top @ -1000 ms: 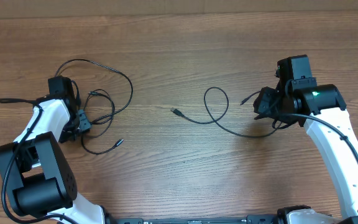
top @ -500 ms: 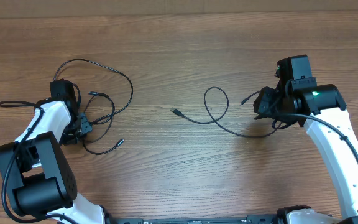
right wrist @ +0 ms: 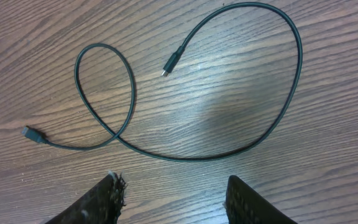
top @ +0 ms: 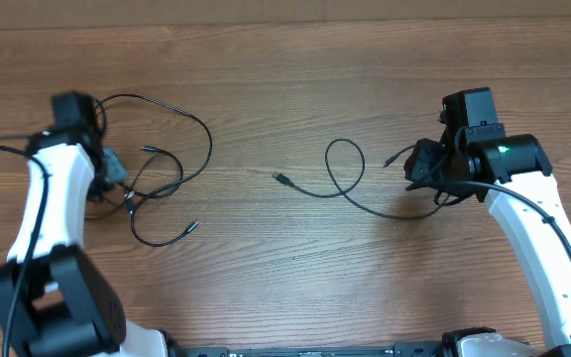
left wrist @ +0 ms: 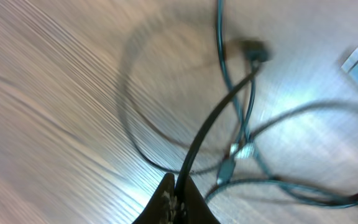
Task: Untangle cables
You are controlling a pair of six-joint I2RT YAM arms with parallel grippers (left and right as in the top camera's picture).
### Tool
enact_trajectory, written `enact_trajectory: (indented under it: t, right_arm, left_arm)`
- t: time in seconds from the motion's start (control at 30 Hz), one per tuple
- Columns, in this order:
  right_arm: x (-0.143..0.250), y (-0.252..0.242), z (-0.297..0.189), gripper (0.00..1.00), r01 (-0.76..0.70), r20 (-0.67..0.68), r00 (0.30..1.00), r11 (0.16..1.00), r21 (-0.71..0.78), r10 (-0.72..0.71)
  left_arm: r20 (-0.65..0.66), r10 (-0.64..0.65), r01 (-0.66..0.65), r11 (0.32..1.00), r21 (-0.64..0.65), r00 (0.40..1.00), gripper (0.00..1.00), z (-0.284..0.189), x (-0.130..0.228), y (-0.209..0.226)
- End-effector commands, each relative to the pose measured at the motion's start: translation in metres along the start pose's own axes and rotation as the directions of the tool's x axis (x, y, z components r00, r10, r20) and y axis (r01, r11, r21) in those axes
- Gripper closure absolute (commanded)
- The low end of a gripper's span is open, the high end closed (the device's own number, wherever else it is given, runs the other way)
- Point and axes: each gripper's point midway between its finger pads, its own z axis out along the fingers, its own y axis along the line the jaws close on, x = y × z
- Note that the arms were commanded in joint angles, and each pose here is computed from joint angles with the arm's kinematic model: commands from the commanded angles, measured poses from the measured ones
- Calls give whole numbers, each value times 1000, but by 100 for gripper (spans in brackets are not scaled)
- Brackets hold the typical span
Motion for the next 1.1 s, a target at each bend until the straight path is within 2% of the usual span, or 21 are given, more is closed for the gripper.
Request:
enact_trajectory:
  t: [0.0,0.1,0.2,0.3,0.4,0.43,0.47,0.5,0.57,0.6,0.73,0.87,1.07]
  right_arm:
    - [-6,1,-4,49,6,21,1000,1000,1,-6]
    - [-7,-1,-4,48,5,27,1000,1000,12,-5]
    - [-8,-1,-4,48,6,28,1000,1000,13,-6]
    - [-8,-1,-4,48,5,28,1000,1000,13,-6]
    - [-8,-1,-4,48,5,28,1000,1000,13,-6]
    - [-8,-1,-4,48,5,28,1000,1000,13,-6]
    - [-8,-1,-4,48,5,28,1000,1000,13,-6]
    - [-8,-1,-4,48,5,28,1000,1000,13,-6]
    - [-7,-1,-4,48,5,27,1000,1000,13,-6]
    - [-7,-1,-4,48,5,27,1000,1000,13,-6]
    - [-7,-1,-4,48,5,27,1000,1000,13,-6]
    - [-8,-1,-4,48,5,28,1000,1000,13,-5]
    - [-8,-1,-4,48,5,30,1000,1000,12,-5]
  left_arm:
    - [251,-138,167,981,-99,958,96,-68,-57,56]
    - [348,-219,286,946,-153,912,96,-98,-77,101]
    - [399,-326,425,885,-190,857,96,-111,-82,153]
    - [384,-452,549,813,-194,805,95,-101,-71,186]
    - [303,-548,606,782,-144,780,94,-81,-60,197]
    - [280,-561,610,782,-129,779,92,-76,-59,197]
    - [240,-576,611,784,-108,781,84,-67,-56,195]
    - [223,-580,611,785,-104,783,71,-64,-54,194]
    - [176,-584,604,791,-94,792,35,-53,-51,188]
    - [149,-583,598,797,-88,799,25,-48,-49,184]
    - [59,-566,569,820,-60,822,25,-33,-43,164]
    - [-22,-523,523,851,38,852,26,-27,-42,126]
    - [-23,-361,361,924,131,932,25,-34,-49,67]
